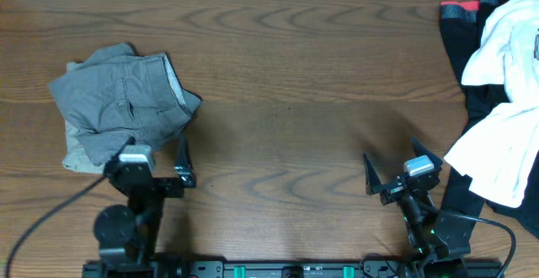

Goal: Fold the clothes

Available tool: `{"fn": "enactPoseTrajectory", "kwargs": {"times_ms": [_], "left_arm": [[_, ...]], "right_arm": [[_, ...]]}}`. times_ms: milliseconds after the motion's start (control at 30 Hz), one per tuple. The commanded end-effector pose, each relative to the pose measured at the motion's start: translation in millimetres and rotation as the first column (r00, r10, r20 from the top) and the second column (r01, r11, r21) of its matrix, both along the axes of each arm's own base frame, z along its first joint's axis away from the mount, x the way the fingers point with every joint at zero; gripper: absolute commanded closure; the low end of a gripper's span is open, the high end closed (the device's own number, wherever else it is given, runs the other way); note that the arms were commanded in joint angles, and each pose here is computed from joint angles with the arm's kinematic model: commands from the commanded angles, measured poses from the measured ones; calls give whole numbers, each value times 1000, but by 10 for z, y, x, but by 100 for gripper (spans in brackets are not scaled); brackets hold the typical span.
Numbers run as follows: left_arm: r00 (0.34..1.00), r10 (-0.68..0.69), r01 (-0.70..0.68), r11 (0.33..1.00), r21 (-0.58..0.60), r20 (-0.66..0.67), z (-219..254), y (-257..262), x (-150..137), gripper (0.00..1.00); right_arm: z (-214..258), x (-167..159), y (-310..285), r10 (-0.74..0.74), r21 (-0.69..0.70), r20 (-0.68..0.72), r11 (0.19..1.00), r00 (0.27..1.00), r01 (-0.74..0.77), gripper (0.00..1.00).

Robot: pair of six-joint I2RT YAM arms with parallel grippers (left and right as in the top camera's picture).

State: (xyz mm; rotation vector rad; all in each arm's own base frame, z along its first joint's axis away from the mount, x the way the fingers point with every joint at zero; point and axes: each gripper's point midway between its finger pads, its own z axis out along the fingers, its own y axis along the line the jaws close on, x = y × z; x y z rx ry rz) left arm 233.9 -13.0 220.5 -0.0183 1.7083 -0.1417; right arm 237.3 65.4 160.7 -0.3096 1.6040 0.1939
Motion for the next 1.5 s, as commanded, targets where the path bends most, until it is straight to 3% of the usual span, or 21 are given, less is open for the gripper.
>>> {"fn": "enactPoseTrajectory", "kwargs": {"times_ms": [0, 467, 1467], "left_arm": [[999, -26, 25, 1000, 12, 43, -107, -48, -31, 2], [1000, -22, 22, 1000, 10, -21, -791, -42, 74, 2], [1000, -22, 22, 1000, 11, -18, -836, -41, 103, 2]], "right_arm": [[0, -6, 9, 6, -5, 3, 1000, 1000, -6, 1], [0, -6, 9, 6, -5, 3, 1000, 1000, -6, 1], [0, -6, 9, 6, -5, 3, 1000, 1000, -6, 1]]}}
